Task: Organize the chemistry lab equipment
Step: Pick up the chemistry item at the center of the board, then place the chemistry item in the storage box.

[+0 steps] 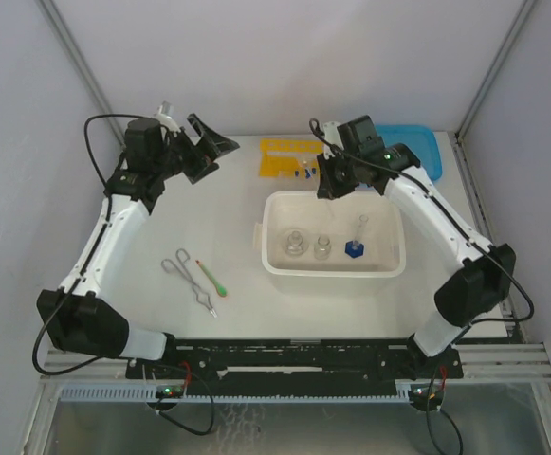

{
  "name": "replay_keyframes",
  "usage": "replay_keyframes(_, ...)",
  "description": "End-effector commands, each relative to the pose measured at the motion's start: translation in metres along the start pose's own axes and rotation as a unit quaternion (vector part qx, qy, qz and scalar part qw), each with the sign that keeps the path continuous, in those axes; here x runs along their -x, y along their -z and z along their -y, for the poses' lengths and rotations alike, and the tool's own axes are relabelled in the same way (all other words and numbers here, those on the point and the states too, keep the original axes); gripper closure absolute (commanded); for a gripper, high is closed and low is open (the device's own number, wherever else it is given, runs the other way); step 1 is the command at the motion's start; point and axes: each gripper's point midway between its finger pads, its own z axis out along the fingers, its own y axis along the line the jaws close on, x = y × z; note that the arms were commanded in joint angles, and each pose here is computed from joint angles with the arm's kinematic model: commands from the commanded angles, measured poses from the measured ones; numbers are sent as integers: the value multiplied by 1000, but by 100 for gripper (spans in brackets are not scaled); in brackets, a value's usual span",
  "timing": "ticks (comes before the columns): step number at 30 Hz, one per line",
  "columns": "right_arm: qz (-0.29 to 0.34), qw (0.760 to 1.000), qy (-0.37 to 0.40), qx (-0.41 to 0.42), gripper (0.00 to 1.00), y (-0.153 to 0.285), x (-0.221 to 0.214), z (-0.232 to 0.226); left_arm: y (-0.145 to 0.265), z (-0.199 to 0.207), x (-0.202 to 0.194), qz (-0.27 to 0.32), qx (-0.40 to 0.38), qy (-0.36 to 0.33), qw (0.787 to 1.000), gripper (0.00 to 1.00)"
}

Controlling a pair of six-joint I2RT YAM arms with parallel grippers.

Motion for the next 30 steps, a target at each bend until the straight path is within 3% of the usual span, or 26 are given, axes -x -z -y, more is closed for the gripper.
replay_keyframes(1, 14, 990, 102, -99, 100, 25, -15, 24, 6, -19, 7, 3, 29, -30, 999, 0)
replay_keyframes(6, 50, 978, 193, -66, 100, 44, -29, 8, -8, -49, -7, -34, 65, -37, 997, 0)
replay_keyframes(12, 91, 943, 320, -8, 100, 65, -48, -15, -18, -78, -25, -67, 93, -39, 993, 0)
replay_keyframes(15, 56, 934, 352, 36, 100, 60, -68, -21, -20, -87, -31, -80, 100, -41, 991, 0)
replay_keyframes(21, -85, 931, 334, 121, 100, 47, -119, -20, -19, -93, -34, -84, 107, -49, 990, 0)
replay_keyframes(30, -126, 926, 347, 86, 100, 30, -140, 4, -17, -102, -39, -86, 117, -58, 988, 0)
